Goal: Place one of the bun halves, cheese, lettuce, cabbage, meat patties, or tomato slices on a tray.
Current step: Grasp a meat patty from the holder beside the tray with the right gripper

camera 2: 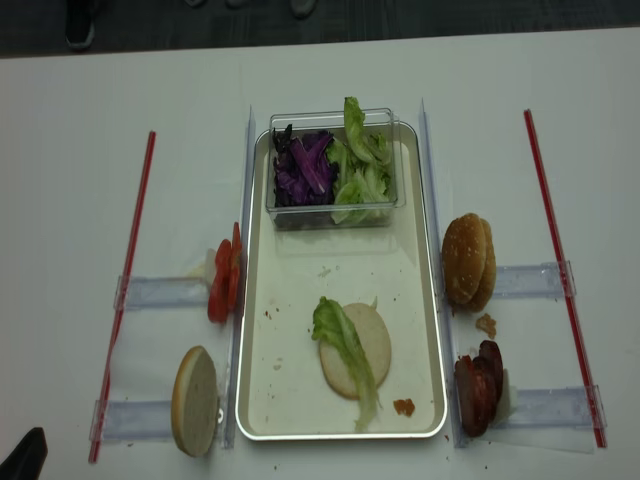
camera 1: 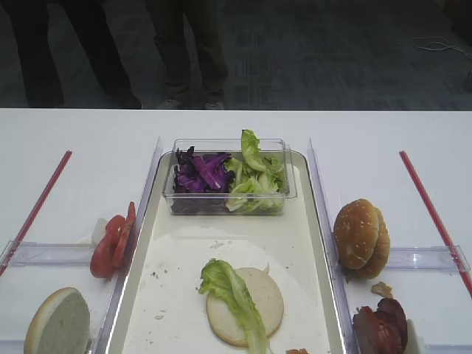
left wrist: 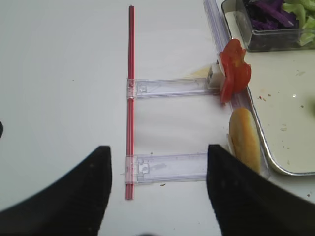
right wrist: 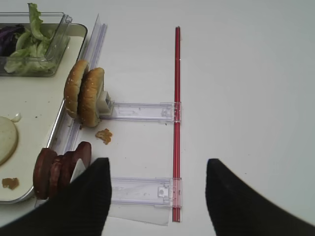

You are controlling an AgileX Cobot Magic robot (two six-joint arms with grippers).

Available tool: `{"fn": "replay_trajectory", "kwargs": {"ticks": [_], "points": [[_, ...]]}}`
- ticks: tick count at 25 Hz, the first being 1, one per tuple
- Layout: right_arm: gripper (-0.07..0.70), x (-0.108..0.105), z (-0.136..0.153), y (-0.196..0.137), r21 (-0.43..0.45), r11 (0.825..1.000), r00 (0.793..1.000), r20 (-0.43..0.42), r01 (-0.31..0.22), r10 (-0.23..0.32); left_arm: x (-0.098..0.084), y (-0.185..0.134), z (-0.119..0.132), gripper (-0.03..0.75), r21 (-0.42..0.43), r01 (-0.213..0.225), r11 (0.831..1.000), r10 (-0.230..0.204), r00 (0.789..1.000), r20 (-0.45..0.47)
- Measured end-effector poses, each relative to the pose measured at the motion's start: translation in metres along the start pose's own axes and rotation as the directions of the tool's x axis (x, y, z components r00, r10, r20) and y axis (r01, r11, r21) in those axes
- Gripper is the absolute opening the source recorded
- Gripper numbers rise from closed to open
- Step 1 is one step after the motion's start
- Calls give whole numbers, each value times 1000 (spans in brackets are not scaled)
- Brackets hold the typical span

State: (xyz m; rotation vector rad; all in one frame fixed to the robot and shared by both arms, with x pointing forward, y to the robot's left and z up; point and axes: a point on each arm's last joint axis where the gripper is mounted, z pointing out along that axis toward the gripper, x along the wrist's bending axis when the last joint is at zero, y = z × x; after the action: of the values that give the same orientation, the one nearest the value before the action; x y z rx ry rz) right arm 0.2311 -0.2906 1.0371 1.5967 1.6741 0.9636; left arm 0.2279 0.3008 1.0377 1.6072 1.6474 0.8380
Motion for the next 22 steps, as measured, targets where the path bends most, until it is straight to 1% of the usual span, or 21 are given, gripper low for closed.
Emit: {"fn": "replay_trajectory", "kwargs": {"ticks": [22], "points": [[469,0,0,0,0,1000,1000,2,3,-3,0,0,0,400,0,0,1000,0,1000,0]]}}
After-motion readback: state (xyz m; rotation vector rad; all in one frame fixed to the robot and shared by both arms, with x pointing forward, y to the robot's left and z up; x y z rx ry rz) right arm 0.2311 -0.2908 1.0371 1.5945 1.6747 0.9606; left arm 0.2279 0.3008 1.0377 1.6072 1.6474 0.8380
